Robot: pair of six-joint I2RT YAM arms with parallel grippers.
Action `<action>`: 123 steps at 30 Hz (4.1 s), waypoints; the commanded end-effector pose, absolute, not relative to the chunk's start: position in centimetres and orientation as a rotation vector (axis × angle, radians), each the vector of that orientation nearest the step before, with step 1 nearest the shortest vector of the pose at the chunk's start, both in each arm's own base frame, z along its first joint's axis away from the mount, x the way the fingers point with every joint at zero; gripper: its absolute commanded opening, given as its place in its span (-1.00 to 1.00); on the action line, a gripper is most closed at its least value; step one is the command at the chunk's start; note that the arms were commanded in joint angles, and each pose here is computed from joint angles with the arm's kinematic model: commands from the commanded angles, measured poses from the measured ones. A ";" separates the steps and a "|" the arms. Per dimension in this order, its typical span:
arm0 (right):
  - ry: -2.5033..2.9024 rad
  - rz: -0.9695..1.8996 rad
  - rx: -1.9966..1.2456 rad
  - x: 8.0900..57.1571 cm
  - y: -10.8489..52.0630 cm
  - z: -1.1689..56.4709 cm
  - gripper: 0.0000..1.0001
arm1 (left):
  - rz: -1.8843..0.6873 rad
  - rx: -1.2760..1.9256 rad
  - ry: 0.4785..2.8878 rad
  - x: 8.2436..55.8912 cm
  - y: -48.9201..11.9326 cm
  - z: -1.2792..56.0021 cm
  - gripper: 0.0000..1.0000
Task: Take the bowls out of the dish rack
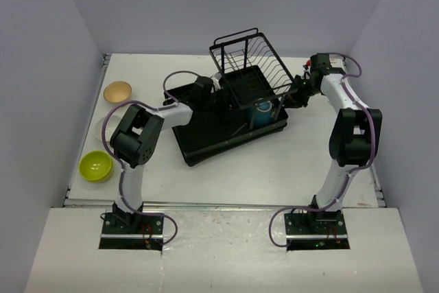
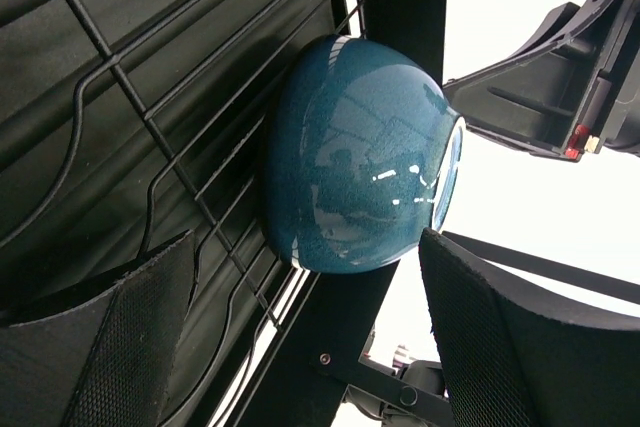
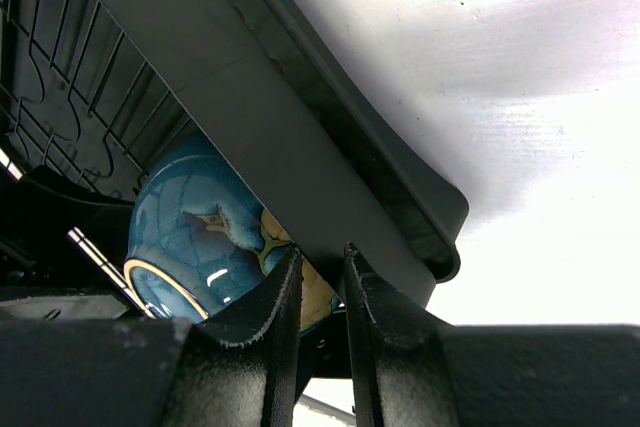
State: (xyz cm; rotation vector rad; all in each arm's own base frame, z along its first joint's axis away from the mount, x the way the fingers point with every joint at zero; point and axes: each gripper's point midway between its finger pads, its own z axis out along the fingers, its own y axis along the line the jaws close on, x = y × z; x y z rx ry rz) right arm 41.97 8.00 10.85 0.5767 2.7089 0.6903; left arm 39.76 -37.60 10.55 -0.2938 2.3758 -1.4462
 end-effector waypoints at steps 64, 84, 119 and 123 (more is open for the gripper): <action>2.594 0.655 0.503 43.3 6.1 16.7 -0.38 | -1.522 -0.189 2.175 39.1 -37.2 15.2 0.78; 2.622 0.787 0.406 41.7 11.0 17.3 -0.58 | -1.492 -0.217 2.249 39.5 -37.5 12.4 0.78; 2.714 0.793 0.385 40.5 12.7 14.2 -0.58 | -1.362 -0.245 2.388 38.9 -36.6 9.4 0.78; 2.739 0.803 0.363 40.3 13.4 13.6 -0.58 | -1.373 -0.246 2.383 38.9 -36.7 9.5 0.79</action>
